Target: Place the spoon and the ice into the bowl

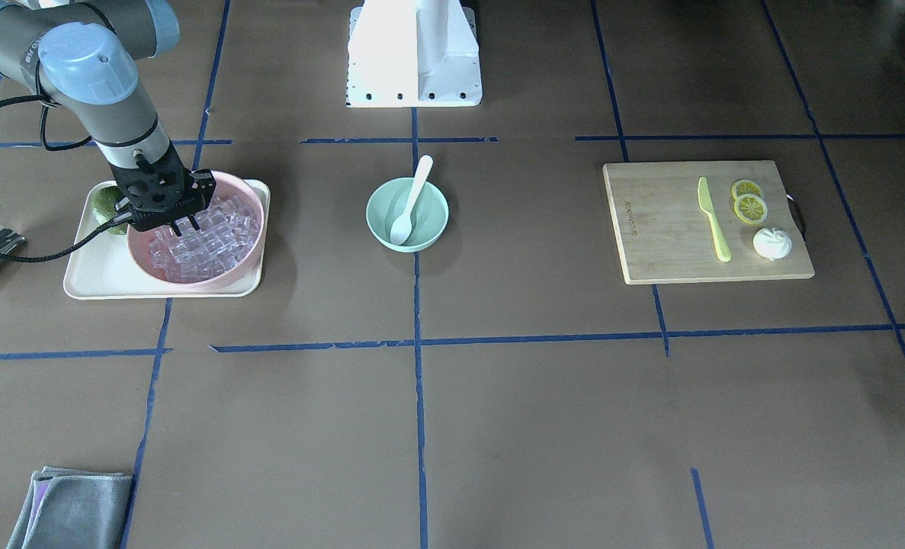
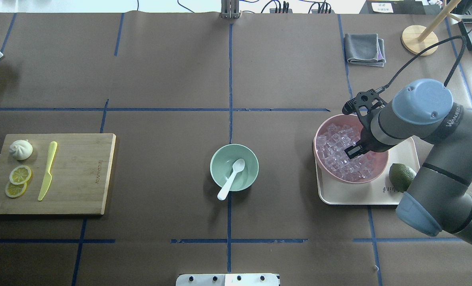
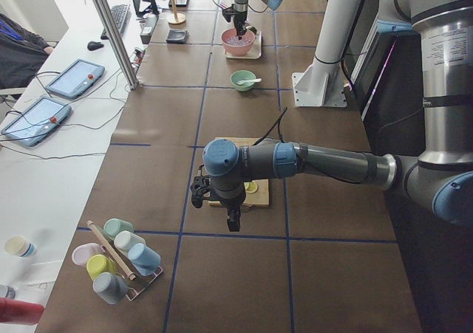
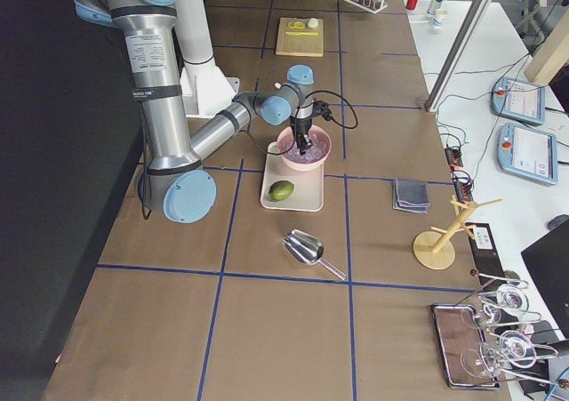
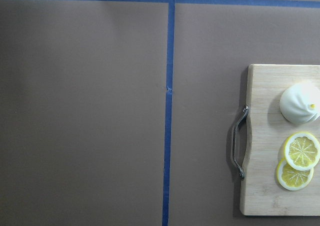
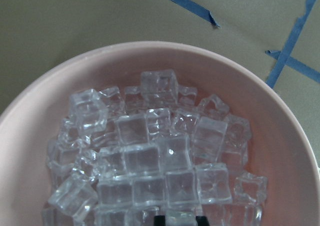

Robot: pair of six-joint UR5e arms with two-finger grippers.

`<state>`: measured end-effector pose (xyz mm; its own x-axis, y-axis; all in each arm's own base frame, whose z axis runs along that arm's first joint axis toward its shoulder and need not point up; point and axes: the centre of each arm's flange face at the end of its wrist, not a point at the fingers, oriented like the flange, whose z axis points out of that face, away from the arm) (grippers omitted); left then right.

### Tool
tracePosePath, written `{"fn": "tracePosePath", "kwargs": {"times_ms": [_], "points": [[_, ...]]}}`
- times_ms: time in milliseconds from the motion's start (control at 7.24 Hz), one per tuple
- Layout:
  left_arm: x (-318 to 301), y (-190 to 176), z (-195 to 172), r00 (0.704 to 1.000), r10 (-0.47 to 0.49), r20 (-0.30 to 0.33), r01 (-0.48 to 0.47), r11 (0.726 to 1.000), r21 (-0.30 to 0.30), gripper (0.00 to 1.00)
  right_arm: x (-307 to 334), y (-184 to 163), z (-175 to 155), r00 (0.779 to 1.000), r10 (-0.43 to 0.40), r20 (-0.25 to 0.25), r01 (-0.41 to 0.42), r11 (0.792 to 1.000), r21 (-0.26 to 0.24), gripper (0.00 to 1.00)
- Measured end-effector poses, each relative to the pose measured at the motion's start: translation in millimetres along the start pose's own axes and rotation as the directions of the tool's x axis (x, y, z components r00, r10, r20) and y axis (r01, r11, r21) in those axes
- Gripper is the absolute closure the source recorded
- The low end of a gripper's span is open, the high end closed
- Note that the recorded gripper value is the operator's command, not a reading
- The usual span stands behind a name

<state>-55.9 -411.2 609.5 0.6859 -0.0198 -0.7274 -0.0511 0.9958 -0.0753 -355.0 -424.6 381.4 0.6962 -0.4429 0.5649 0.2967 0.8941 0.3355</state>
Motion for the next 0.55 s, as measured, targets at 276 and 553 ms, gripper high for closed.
{"fn": "tracePosePath", "kwargs": {"times_ms": [276, 553], "points": [[2, 0, -1, 1.000, 0.003, 0.000, -0.003, 1.000, 0.003, 0.00, -12, -16, -22, 0.991, 0.122, 0.053, -0.123, 0.992, 0.019, 1.00], [2, 1, -2, 1.000, 0.004, 0.000, -0.004, 1.000, 0.004, 0.00, -56, -38, -43, 0.924, 0.366, 0.112, -0.370, 0.929, 0.014, 1.00]]}}
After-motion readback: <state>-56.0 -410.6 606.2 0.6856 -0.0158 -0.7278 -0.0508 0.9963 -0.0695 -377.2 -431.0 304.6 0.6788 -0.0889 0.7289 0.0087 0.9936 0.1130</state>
